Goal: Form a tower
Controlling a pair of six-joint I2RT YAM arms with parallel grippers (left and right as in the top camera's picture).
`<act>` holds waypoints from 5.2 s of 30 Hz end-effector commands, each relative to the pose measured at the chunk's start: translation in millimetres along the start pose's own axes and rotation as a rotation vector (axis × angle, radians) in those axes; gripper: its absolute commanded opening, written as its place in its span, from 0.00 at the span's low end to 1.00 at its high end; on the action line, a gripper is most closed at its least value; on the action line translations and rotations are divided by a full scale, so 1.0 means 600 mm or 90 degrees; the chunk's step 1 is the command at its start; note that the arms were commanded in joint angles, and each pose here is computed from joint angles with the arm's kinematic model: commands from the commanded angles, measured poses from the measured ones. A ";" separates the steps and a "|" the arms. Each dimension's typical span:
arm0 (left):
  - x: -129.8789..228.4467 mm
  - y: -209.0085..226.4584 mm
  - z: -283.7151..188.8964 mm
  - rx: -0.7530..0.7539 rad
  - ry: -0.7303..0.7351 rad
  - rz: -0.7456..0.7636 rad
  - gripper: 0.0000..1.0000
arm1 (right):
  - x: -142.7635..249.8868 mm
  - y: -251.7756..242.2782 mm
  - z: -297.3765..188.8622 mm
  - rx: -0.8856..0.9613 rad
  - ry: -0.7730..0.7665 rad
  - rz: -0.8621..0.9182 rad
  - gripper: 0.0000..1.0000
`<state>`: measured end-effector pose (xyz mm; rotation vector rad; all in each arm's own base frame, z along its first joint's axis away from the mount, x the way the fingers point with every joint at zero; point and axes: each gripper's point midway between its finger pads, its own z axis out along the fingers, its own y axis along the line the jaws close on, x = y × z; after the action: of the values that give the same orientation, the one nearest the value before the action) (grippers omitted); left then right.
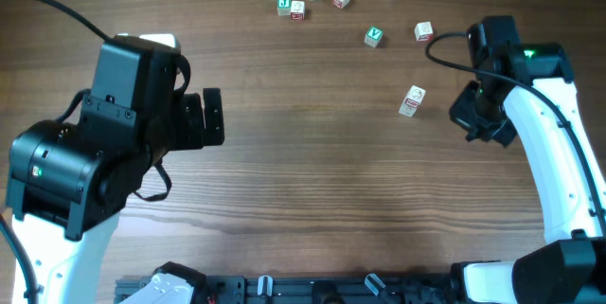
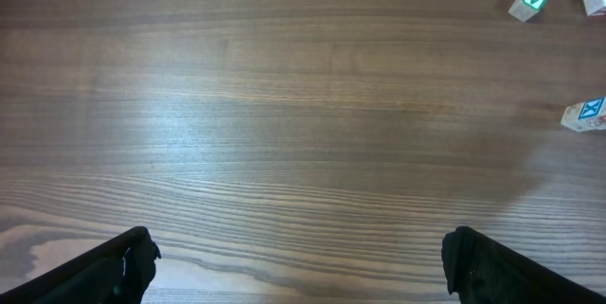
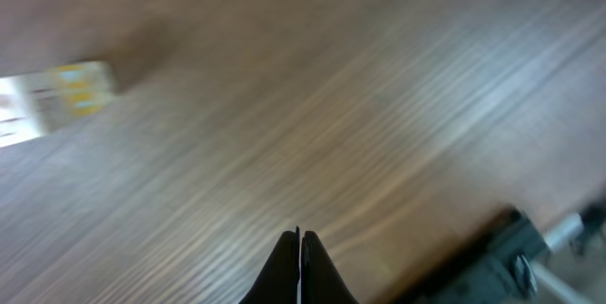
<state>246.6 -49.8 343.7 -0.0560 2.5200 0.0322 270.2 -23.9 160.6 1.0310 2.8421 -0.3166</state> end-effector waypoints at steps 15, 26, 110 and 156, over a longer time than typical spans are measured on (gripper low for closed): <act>0.000 0.006 0.000 -0.011 -0.003 -0.009 1.00 | 0.015 0.003 0.001 -0.009 0.029 0.202 0.04; 0.000 0.006 0.000 -0.011 -0.003 -0.009 1.00 | 0.047 0.047 0.094 -0.062 0.091 0.272 0.04; 0.000 0.006 0.000 -0.011 -0.003 -0.009 1.00 | -0.023 0.178 0.233 -0.533 -0.031 0.278 0.04; 0.000 0.006 0.000 -0.011 -0.003 -0.009 1.00 | -0.021 0.206 0.226 -0.567 -0.017 0.290 0.04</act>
<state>246.3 -49.7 342.7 -0.0553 2.5245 0.0346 362.6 31.2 15.8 1.2963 2.1796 0.8869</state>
